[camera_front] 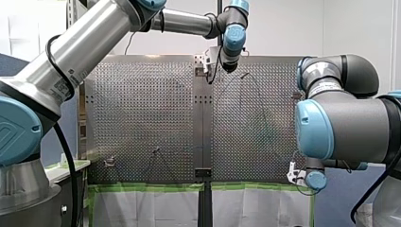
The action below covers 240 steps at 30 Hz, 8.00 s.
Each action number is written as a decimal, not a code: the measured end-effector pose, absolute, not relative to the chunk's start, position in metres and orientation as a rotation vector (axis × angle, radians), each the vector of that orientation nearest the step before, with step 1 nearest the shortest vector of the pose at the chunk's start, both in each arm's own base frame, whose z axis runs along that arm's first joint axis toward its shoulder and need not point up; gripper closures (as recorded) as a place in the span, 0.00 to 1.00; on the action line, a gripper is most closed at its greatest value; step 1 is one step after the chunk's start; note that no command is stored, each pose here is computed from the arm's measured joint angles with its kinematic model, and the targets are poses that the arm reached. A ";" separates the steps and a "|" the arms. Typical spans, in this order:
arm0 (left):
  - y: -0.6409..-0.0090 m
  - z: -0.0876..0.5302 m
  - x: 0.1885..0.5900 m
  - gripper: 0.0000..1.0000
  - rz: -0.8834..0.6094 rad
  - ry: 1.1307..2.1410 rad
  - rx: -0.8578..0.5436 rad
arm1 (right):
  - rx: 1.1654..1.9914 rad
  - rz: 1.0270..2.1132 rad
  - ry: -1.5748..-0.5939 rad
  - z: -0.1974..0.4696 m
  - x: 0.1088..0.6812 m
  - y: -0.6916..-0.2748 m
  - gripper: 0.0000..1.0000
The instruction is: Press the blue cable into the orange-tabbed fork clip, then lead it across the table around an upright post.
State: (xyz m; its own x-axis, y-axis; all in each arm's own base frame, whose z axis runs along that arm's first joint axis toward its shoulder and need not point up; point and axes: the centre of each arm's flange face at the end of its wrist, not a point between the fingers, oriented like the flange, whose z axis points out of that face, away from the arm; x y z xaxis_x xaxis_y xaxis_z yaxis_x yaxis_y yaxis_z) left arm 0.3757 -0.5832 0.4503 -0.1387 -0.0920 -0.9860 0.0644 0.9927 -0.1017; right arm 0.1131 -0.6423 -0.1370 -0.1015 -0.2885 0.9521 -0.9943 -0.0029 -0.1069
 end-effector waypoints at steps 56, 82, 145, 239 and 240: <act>-0.557 0.472 0.373 0.02 -0.221 1.657 -0.026 | 1.387 1.148 -1.497 -0.137 0.113 -0.642 1.00; -0.467 0.531 0.406 0.02 -0.438 1.476 -0.103 | 1.422 1.161 -1.475 -0.137 0.121 -0.641 1.00; -0.455 0.342 0.387 0.02 -0.563 1.463 -0.005 | 1.434 1.166 -1.468 -0.137 0.125 -0.640 1.00; -0.304 0.092 0.238 0.02 -0.353 1.723 0.074 | 1.450 1.160 -1.460 -0.137 0.128 -0.639 1.00; -0.304 0.092 0.238 0.02 -0.353 1.723 0.074 | 1.450 1.160 -1.460 -0.137 0.128 -0.639 1.00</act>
